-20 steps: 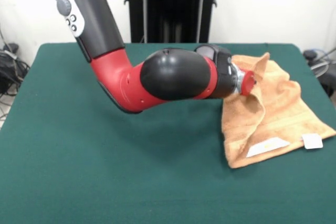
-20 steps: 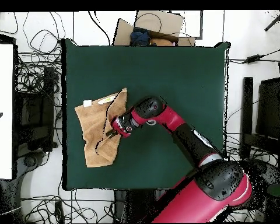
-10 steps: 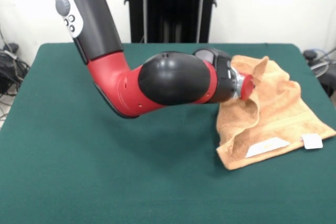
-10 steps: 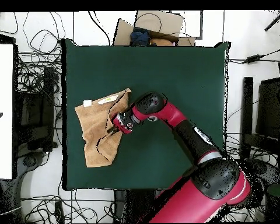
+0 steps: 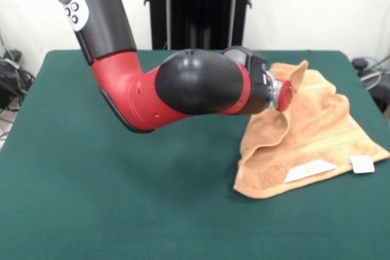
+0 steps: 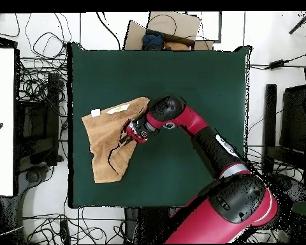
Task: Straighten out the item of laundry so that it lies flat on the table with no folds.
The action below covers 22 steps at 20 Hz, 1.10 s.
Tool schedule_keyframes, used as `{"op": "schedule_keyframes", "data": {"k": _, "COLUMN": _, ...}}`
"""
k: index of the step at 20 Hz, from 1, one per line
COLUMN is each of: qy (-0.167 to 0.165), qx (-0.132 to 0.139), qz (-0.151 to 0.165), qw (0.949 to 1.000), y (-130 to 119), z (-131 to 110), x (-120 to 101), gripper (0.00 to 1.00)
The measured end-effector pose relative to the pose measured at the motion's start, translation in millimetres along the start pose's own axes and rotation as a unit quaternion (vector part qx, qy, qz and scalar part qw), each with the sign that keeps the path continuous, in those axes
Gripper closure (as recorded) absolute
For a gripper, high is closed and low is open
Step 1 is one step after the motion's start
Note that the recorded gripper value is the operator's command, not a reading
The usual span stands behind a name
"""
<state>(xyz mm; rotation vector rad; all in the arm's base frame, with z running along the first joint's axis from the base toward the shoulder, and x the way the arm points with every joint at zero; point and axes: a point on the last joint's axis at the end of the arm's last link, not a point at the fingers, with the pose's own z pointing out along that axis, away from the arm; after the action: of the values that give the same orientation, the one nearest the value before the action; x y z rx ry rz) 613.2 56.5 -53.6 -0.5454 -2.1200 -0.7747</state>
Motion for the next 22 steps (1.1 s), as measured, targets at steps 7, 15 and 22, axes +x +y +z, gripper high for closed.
{"op": "schedule_keyframes", "data": {"k": 7, "qy": -0.005, "qx": 0.003, "qz": 0.001, "qw": 1.0, "y": 0.4, "z": -12.5, "x": -1.9, "gripper": 1.0}}
{"op": "schedule_keyframes", "data": {"k": 15, "qy": -0.013, "qx": 0.003, "qz": 0.001, "qw": 0.9999, "y": 0.5, "z": -21.7, "x": -0.8, "gripper": 1.0}}
{"op": "schedule_keyframes", "data": {"k": 22, "qy": -0.021, "qx": 0.001, "qz": 0.003, "qw": 0.9998, "y": -4.1, "z": -34.3, "x": 0.3, "gripper": 1.0}}
